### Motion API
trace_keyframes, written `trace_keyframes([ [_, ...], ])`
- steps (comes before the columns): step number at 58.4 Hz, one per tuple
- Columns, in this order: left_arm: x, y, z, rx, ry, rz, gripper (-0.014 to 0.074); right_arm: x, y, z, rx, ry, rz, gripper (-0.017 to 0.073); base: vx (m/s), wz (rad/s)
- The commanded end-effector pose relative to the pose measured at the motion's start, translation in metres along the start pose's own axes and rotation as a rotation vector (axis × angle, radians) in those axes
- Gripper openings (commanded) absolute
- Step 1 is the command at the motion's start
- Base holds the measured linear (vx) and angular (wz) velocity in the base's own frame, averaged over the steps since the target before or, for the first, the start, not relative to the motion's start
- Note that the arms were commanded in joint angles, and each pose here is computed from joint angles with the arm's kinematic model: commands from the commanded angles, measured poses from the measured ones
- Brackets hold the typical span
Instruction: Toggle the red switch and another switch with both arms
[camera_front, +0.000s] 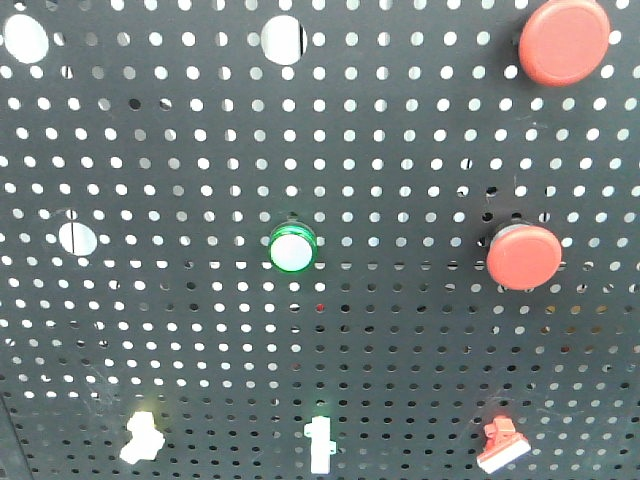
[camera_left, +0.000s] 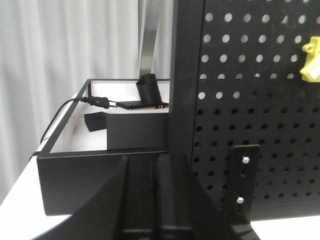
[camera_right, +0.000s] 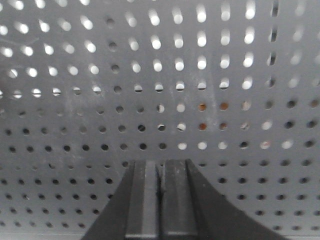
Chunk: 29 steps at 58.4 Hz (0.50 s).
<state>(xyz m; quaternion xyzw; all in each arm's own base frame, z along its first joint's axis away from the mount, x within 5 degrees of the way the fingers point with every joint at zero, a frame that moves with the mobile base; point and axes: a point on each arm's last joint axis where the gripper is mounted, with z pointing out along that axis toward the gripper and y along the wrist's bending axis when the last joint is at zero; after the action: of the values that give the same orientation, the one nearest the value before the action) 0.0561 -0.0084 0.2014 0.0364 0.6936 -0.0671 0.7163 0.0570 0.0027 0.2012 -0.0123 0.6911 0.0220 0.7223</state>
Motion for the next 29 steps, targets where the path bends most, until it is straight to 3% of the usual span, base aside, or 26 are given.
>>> trace_keyframes([
  [1, -0.0020, 0.0007, -0.0011, -0.006, -0.079, -0.014, 0.0003, -0.0037, 0.0001, -0.0011, 0.002, -0.060, -0.027, -0.0006, 0.00, 0.00],
  [29, -0.0020, 0.0007, -0.0011, -0.006, -0.079, -0.014, 0.0003, -0.0034, 0.0000, -0.0012, 0.003, -0.056, -0.027, -0.0006, 0.00, 0.00],
])
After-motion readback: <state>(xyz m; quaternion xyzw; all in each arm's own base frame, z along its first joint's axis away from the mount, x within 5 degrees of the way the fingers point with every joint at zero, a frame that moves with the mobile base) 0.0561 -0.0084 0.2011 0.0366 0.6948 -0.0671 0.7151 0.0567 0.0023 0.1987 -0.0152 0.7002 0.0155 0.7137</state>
